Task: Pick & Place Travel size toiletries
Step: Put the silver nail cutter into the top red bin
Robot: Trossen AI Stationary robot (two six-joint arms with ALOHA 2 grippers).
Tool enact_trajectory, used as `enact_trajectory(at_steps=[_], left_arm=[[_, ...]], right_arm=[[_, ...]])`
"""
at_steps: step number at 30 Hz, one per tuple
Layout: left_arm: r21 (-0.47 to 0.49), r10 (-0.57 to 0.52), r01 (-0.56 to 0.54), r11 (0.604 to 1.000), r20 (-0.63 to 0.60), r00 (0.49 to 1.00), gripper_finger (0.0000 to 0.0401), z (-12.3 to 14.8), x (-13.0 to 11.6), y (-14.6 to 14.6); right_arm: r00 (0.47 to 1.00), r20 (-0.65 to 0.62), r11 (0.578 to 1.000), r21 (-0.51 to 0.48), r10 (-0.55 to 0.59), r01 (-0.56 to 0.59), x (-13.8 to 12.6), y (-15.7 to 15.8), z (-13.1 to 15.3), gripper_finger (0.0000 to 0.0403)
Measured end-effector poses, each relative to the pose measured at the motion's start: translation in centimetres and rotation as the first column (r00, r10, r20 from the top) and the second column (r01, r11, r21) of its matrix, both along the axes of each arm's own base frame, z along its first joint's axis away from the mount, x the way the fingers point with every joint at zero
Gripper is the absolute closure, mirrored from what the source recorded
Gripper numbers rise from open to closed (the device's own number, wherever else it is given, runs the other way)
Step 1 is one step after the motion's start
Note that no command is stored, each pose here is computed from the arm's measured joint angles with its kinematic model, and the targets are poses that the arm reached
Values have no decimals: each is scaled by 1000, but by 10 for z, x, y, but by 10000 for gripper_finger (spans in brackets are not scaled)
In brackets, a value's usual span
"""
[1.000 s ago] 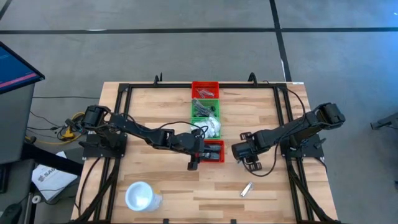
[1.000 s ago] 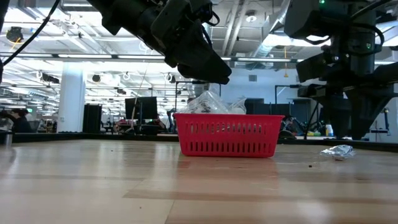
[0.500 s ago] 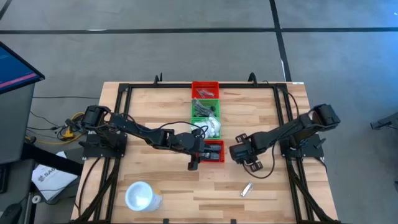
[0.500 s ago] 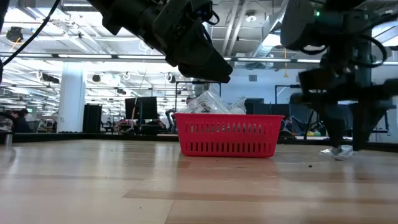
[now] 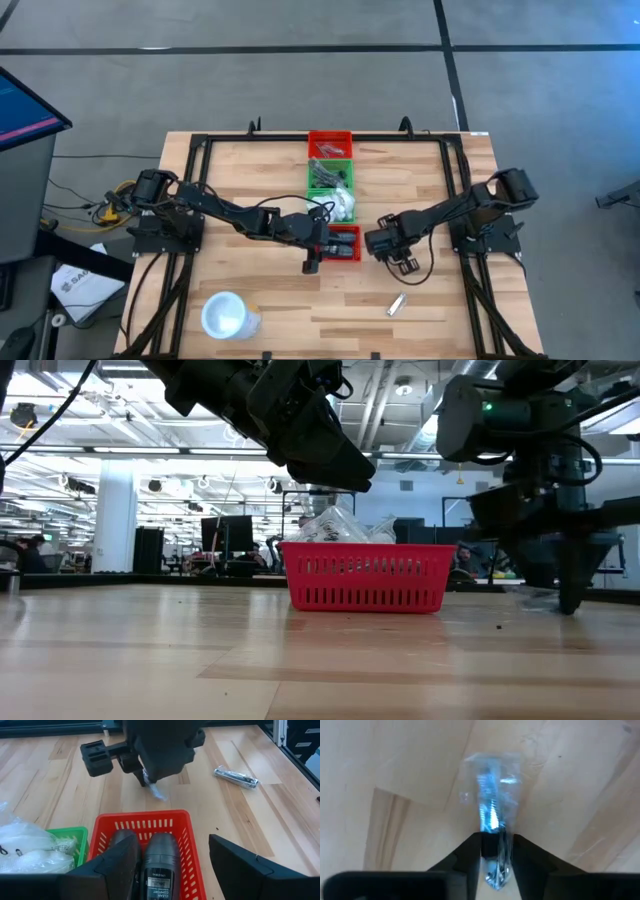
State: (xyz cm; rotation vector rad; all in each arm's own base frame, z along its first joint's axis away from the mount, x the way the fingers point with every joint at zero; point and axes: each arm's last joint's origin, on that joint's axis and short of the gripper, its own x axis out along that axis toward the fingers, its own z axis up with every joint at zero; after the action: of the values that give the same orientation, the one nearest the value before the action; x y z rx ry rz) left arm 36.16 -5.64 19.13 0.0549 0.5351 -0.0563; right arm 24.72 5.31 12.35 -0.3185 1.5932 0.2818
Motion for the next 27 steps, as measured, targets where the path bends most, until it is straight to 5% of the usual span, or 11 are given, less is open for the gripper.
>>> enact_trajectory(at_steps=[5,17,27], left_arm=[[0,0,0,1000,-1,1000,164,0,0,0],[0,0,0,1000,-1,1000,164,0,0,0],[0,0,0,1000,-1,1000,164,0,0,0]], right_arm=[[999,48,1000,8,-10,10,-1,0,8,369],[997,12,997,27,-75,75,-3,0,13,369],[989,85,992,46,-121,118,6,-5,47,369]])
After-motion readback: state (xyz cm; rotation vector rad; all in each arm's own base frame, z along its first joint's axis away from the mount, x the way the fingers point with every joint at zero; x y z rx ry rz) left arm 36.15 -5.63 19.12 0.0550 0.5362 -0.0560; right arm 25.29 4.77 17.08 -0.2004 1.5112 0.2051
